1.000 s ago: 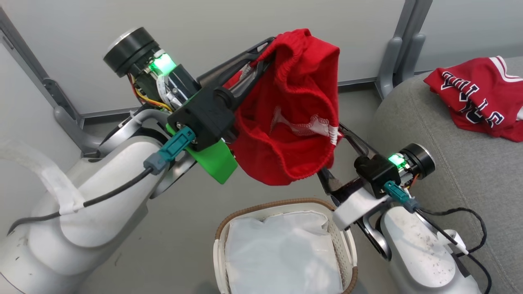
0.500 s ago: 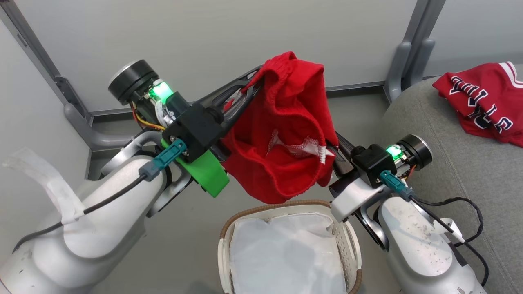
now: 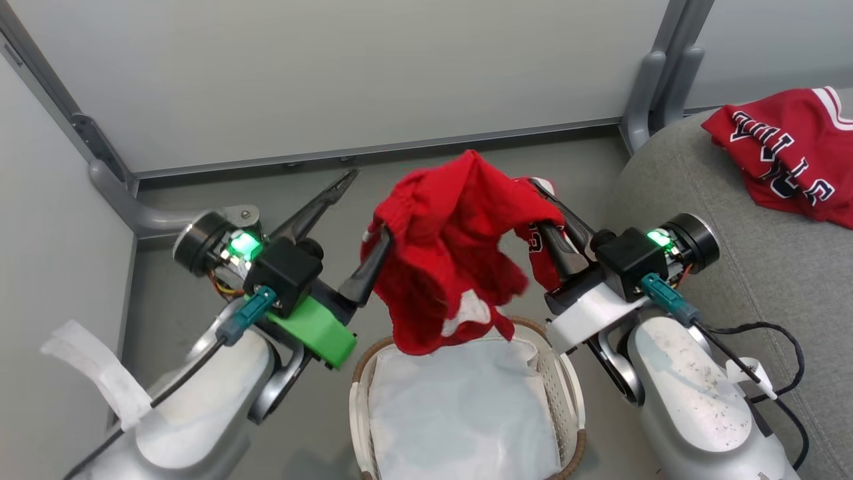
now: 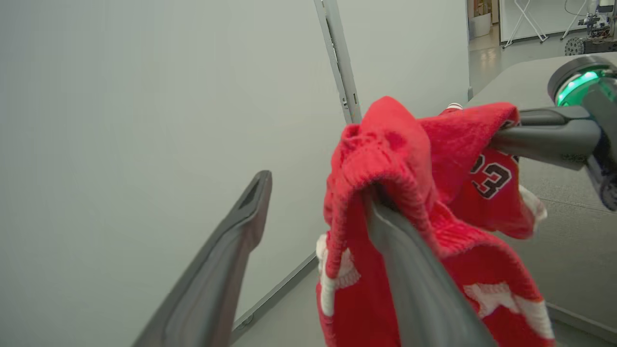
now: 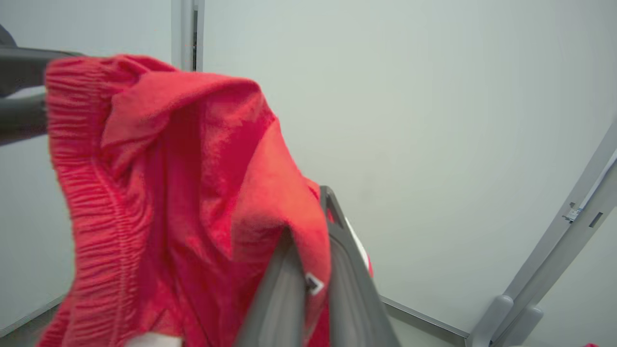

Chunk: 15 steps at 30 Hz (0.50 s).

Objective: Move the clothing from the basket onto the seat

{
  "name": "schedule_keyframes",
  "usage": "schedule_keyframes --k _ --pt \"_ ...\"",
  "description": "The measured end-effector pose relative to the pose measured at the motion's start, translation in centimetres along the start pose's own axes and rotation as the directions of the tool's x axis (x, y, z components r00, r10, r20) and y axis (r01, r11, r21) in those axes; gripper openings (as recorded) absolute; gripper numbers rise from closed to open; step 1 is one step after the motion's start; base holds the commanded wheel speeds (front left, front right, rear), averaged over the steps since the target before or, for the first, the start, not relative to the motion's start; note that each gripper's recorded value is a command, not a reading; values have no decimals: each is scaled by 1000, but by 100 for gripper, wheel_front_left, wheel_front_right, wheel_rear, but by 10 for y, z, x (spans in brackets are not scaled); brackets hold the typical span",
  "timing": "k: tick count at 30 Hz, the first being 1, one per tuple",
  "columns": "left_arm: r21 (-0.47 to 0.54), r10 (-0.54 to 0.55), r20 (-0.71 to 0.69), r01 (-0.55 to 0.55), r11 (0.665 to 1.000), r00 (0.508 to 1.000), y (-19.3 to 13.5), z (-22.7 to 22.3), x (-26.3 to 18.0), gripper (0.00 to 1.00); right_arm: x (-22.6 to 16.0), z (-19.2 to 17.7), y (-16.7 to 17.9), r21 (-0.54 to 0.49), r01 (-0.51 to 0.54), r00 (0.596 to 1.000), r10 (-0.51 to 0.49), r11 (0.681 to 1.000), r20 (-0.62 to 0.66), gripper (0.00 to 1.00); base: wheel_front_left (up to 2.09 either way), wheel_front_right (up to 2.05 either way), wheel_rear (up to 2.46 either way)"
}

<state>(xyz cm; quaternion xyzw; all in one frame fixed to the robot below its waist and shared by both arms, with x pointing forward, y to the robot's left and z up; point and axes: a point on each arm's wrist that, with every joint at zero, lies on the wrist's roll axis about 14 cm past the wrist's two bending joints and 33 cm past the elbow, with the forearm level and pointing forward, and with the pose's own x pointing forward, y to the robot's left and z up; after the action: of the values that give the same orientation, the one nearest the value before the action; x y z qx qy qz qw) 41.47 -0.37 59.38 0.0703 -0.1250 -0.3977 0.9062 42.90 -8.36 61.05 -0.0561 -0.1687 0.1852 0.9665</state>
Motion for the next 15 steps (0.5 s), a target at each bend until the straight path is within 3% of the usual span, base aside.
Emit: schedule_keyframes --k 10,15 --pt "-218 133 -96 -151 964 987 -12 -49 -23 100 -2 5 -25 6 80 996 -80 997 29 0 0 0 0" --pt "-269 146 -171 -189 945 974 -24 -77 -41 100 -6 5 -45 0 139 990 -139 990 31 0 0 0 0"
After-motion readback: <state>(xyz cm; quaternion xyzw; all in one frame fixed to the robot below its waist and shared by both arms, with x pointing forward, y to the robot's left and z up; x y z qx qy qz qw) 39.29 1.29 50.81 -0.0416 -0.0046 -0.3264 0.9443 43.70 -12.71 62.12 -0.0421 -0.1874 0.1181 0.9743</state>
